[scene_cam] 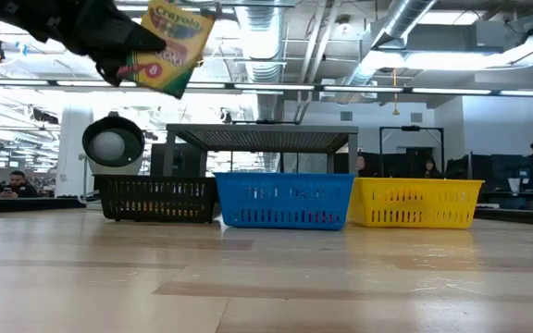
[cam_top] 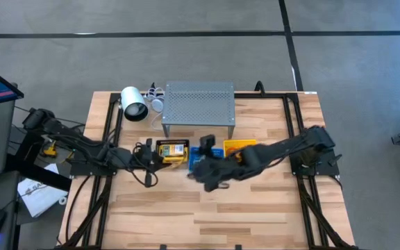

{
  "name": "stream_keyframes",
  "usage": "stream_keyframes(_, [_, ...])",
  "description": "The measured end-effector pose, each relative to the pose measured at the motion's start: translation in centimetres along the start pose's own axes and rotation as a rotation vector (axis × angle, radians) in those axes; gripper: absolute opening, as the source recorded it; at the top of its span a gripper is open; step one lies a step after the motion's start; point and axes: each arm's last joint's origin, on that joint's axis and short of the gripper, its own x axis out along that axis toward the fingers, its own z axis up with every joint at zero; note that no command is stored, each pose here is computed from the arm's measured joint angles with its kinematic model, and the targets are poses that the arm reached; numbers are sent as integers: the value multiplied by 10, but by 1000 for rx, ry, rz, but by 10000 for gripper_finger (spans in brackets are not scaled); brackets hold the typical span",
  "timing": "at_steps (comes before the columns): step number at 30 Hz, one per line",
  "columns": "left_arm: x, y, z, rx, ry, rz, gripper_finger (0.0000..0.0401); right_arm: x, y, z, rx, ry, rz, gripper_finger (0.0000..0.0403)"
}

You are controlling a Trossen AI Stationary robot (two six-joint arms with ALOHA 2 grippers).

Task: Pick & Place Office Desk Supplies
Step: Put the box of crayons into the black bin

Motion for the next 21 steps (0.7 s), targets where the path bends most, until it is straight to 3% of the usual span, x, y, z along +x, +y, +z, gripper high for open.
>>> stream_keyframes(3, [-6,2,5,20,-29,-7,35,-18,-10,-9,86,-34,85,219])
stream_keyframes(7, [-15,5,11,46,-51,-11,32,-30,-10,-30,134,-93,111,211])
stream_keyframes(13, [-24,8,15,79,-68,-32,37,-46,-9,-82,285,-278,84,197])
stream_keyframes(21, [-28,23,21,99,-75,-86,33,-85,-4,-147,469,-538,209,189])
